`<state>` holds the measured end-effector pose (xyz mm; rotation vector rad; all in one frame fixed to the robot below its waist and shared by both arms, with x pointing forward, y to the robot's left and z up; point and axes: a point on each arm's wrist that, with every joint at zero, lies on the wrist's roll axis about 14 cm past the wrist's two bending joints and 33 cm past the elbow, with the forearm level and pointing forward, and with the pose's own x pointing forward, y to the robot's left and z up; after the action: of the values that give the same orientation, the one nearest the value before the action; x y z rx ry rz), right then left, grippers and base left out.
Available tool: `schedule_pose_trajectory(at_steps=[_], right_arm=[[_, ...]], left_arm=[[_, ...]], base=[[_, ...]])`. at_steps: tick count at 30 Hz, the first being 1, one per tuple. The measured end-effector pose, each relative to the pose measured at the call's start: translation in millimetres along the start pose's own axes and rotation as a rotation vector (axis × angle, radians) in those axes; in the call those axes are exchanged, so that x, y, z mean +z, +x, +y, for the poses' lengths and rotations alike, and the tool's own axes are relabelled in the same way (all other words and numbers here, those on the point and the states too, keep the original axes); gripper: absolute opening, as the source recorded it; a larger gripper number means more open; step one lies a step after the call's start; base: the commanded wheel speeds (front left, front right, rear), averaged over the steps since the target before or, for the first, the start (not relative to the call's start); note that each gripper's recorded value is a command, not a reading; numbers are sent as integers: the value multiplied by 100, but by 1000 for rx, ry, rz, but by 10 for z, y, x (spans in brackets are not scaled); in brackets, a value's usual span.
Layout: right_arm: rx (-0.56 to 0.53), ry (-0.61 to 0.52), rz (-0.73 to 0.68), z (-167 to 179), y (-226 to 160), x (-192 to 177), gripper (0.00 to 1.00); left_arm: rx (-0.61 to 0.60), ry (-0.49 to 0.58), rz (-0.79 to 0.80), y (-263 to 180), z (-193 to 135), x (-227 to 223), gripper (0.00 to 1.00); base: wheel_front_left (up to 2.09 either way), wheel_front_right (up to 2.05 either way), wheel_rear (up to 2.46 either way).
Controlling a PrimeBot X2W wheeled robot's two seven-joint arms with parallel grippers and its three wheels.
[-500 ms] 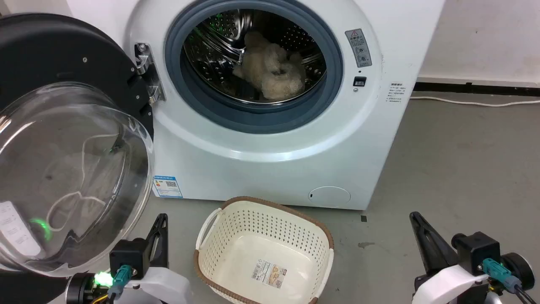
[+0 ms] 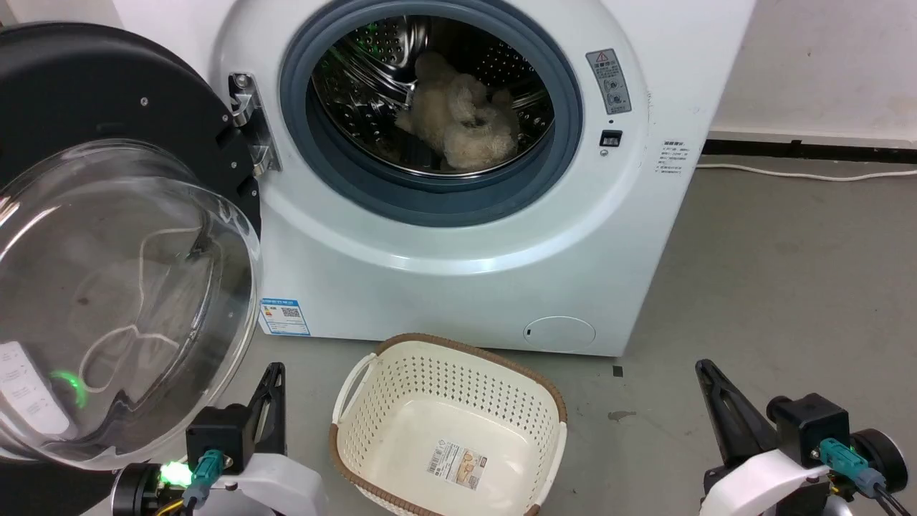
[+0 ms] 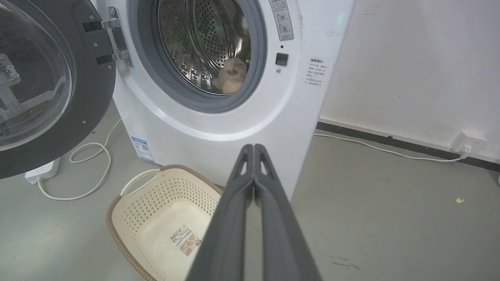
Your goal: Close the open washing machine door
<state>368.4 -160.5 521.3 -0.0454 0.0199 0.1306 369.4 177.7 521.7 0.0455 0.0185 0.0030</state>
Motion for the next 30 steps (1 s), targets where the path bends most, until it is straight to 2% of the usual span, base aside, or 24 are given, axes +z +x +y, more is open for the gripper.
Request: schedule_pose_trajectory(at_steps=[23,24,30], right_arm=[[0,0,0,1,0,0,0],[0,0,0,1,0,-1,100],[1,2,1,3,-1,-5,100]], left_arm=[[0,0,0,0,0,0,0],[0,0,0,-1,0,-2,100],[-2,-1,2,-2,-11,-8,100]], base=[[0,0,0],[0,0,0],[0,0,0]])
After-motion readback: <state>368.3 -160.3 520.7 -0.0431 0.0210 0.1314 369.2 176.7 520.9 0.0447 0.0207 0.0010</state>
